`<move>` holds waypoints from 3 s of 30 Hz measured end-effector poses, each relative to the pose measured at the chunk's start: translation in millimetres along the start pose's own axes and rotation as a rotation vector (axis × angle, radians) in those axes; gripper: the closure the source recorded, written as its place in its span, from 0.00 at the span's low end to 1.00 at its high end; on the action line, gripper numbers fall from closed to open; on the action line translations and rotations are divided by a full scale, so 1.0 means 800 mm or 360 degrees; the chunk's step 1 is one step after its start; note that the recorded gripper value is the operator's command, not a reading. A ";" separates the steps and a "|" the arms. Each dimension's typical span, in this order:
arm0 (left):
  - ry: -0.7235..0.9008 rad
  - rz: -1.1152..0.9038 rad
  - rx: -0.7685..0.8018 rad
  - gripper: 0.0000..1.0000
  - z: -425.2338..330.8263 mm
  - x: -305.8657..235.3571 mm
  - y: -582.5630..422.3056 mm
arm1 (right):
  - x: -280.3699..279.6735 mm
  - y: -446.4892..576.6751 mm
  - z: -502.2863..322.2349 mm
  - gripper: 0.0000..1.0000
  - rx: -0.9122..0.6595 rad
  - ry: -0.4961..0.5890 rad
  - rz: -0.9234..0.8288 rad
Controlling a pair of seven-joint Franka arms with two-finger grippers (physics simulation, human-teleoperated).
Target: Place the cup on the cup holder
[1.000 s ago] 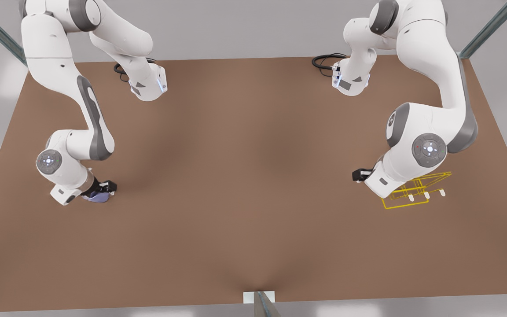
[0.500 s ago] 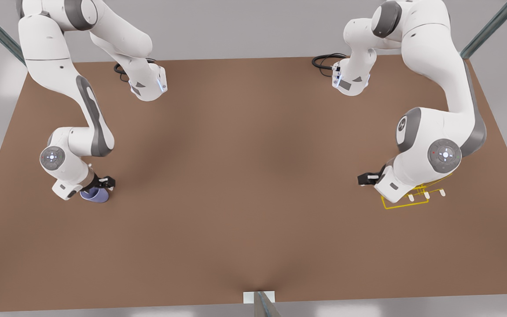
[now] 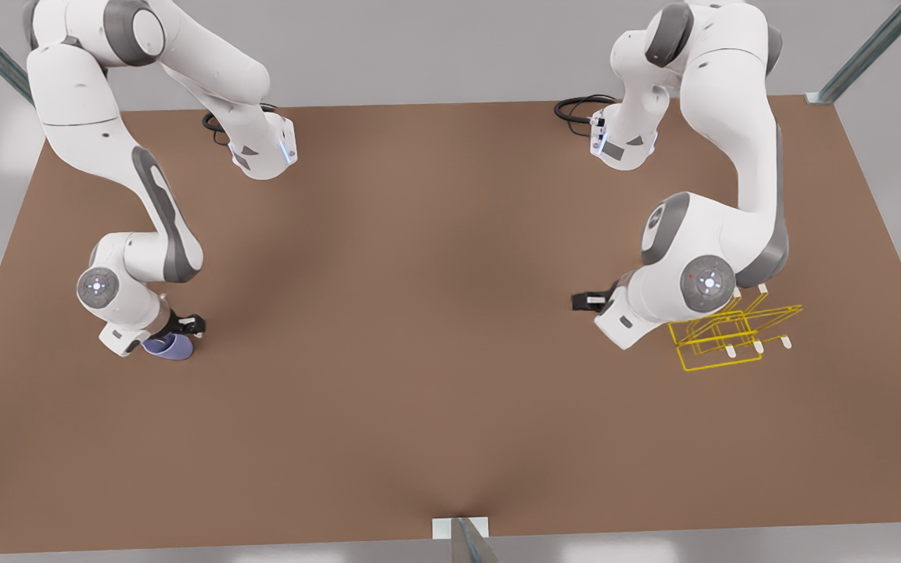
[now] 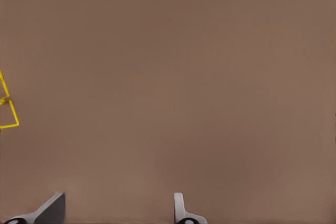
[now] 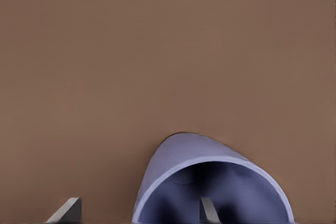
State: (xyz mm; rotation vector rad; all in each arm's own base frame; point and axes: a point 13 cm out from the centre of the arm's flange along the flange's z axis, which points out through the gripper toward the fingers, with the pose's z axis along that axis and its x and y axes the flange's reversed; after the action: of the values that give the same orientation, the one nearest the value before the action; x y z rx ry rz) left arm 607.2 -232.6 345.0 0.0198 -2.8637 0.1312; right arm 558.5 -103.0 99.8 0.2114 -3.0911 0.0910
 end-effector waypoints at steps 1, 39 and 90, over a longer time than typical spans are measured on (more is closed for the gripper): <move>-0.0006 -0.0029 0.0010 0.00 -0.005 -0.002 0.007 | 0.000 0.000 0.001 0.79 -0.0003 -0.0002 -0.0001; -0.0039 -0.0311 -0.0074 0.00 -0.010 -0.002 0.022 | -0.170 0.594 -0.207 0.79 -0.1535 0.0050 0.0111; -0.0222 -0.2033 0.0353 0.00 0.141 -0.098 -0.179 | -0.199 0.751 -0.068 0.00 -0.1801 0.0233 0.0288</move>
State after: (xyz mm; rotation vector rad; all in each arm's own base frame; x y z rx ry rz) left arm 655.6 -385.4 228.2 1.8363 -2.3662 0.1692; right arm 635.3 515.8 113.0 -0.1205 -2.4989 -1.4668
